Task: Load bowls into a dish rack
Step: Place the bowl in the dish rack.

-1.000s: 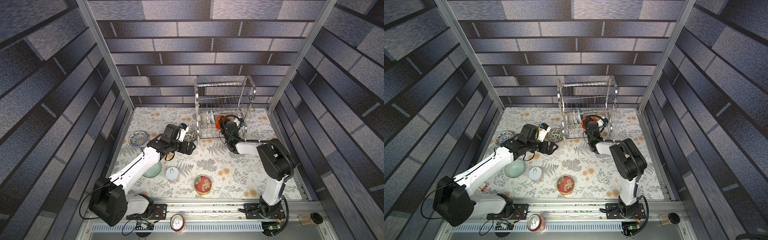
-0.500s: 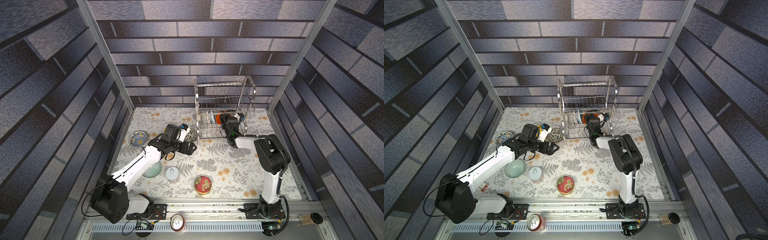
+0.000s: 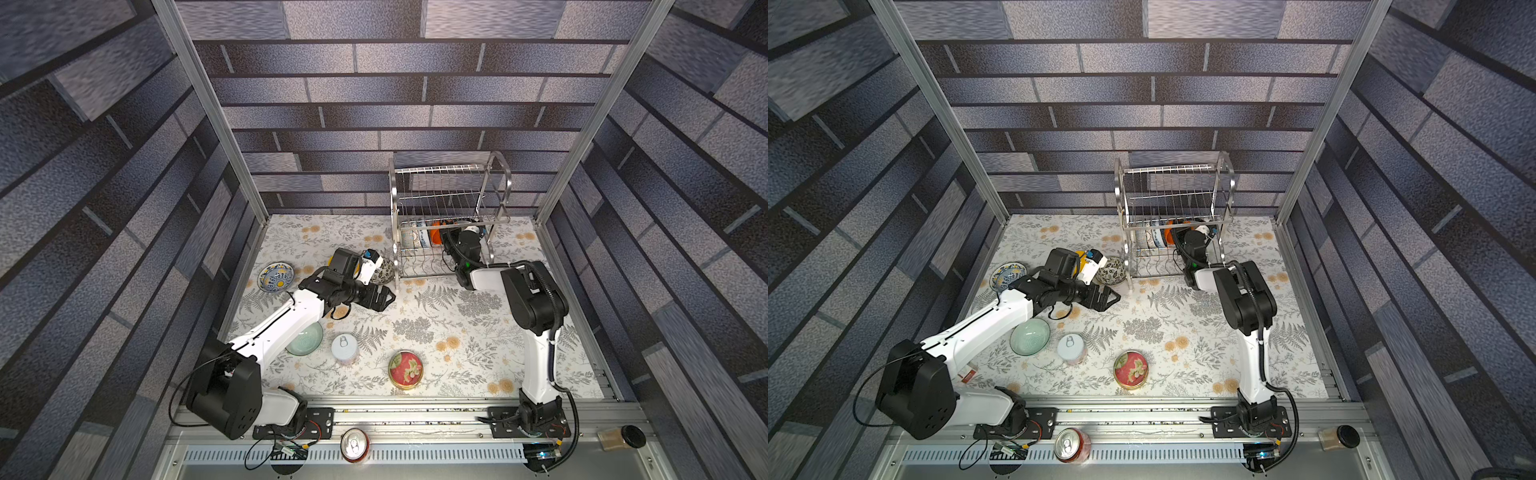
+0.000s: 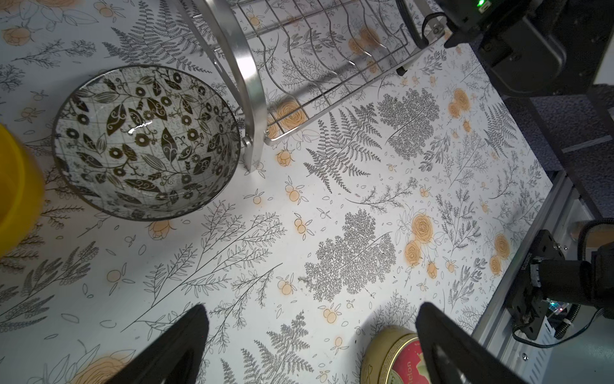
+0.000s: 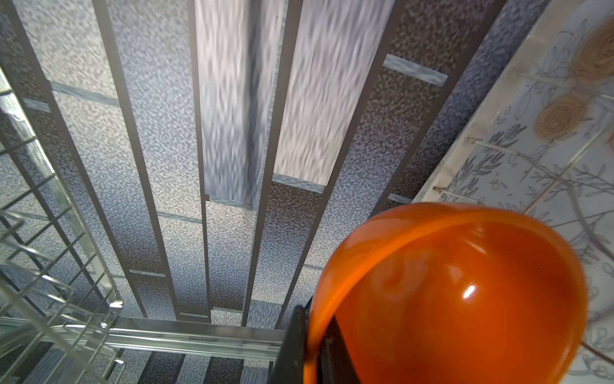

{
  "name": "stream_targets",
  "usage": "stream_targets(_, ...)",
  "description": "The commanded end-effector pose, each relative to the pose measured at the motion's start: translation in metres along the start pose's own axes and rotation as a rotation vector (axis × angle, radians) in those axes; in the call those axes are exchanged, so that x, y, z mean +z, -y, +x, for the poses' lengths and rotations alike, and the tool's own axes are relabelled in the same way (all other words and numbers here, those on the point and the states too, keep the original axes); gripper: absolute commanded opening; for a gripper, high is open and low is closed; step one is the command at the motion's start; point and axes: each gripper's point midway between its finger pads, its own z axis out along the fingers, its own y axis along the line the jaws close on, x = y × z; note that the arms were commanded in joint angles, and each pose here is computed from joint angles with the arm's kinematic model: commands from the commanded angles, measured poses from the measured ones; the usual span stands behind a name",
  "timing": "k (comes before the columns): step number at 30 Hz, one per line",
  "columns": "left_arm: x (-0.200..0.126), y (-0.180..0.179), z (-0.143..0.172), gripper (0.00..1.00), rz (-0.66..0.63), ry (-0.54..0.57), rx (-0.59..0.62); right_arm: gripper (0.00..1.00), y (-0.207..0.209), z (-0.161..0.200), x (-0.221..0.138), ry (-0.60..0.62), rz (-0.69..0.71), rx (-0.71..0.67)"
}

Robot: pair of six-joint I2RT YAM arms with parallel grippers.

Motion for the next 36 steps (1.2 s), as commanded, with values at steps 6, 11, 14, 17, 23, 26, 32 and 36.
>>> stream_targets(6, 0.01, -0.004, 0.006, 1.0, 0.028, -0.037, 0.003, 0.0, -0.018, 0.009, 0.008, -0.088, -0.126, 0.002)
stream_targets(11, 0.008, -0.005, 0.005, 1.0, 0.027, -0.032, 0.006, 0.0, -0.022, 0.018, 0.007, -0.153, -0.149, -0.027)
stream_targets(14, 0.007, -0.004, 0.004, 1.0, 0.031, -0.03, 0.007, 0.0, -0.024, 0.025, 0.007, -0.206, -0.164, -0.044)
stream_targets(17, 0.006, -0.004, 0.004, 1.0, 0.032, -0.028, 0.009, 0.0, -0.026, 0.033, 0.008, -0.267, -0.179, -0.059)
stream_targets(23, 0.005, -0.003, 0.003, 1.0, 0.032, -0.026, 0.012, 0.01, -0.025, 0.044, 0.007, -0.357, -0.202, -0.072)
stream_targets(26, 0.005, -0.002, 0.003, 1.0, 0.034, -0.027, 0.011, 0.02, -0.018, 0.042, 0.006, -0.367, -0.193, -0.067)
stream_targets(32, 0.006, -0.002, 0.003, 1.0, 0.039, -0.029, 0.007, 0.07, -0.008, 0.039, 0.003, -0.382, -0.184, -0.054)
stream_targets(36, 0.005, -0.001, 0.002, 1.0, 0.04, -0.028, 0.008, 0.09, -0.004, 0.039, 0.002, -0.393, -0.18, -0.055)
